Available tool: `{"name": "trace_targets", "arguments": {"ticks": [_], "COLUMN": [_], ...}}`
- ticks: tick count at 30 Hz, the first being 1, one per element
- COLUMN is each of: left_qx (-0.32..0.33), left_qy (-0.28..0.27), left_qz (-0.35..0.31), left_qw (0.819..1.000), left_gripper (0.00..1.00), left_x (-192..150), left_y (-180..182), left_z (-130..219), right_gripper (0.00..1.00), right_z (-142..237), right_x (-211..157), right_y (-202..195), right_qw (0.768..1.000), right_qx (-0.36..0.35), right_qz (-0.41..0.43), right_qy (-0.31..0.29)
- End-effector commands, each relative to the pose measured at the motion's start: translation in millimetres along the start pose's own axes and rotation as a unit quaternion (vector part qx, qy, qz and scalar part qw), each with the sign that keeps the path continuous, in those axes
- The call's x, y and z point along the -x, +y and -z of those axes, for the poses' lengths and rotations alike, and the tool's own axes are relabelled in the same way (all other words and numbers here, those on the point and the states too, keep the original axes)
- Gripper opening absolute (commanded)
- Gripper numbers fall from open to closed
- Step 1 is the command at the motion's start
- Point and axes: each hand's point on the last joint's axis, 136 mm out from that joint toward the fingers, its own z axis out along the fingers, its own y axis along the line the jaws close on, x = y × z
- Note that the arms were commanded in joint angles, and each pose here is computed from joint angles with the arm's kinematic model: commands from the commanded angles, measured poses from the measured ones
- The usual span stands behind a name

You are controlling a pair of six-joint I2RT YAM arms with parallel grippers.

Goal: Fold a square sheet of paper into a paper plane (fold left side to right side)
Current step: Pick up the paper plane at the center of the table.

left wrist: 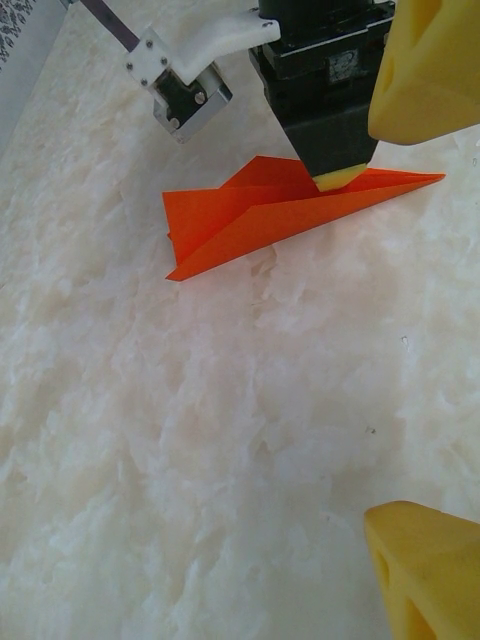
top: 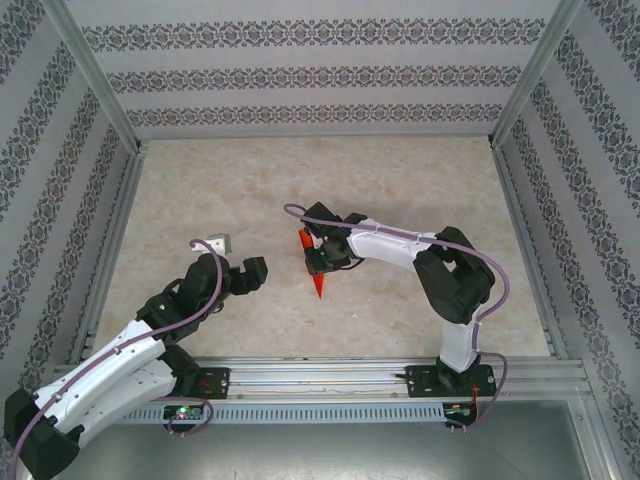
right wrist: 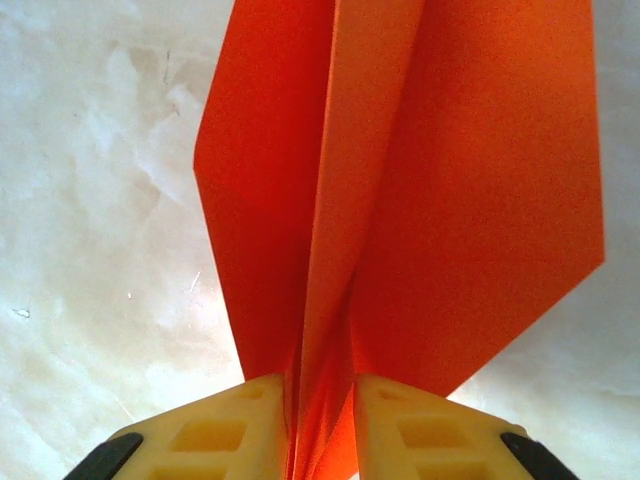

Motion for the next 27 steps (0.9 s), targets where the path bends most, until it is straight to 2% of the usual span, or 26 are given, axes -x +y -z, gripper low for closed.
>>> {"name": "trace_targets", "arguments": {"ticks": [1, 27], "left_qx": [0.006, 0.007], "left_qy": [-0.009, -0.004], "left_qz": [-0.003, -0.001], "left_qw": [1.000, 1.000], "left_gripper": [0.92, 0.92], "left_x": [7, 2], "left_y": [3, 5], "left_z": [1, -1], "right_gripper": [0.24, 0.20], "right_z": [-3, -20], "right_x": [0, -3], "right_y": [-1, -6], "right_qw": [1.000, 0.999], "right_qx": [-0.017, -0.038], "right_qz": [0.004, -0.020], "right_qy": [0.006, 0.020]}}
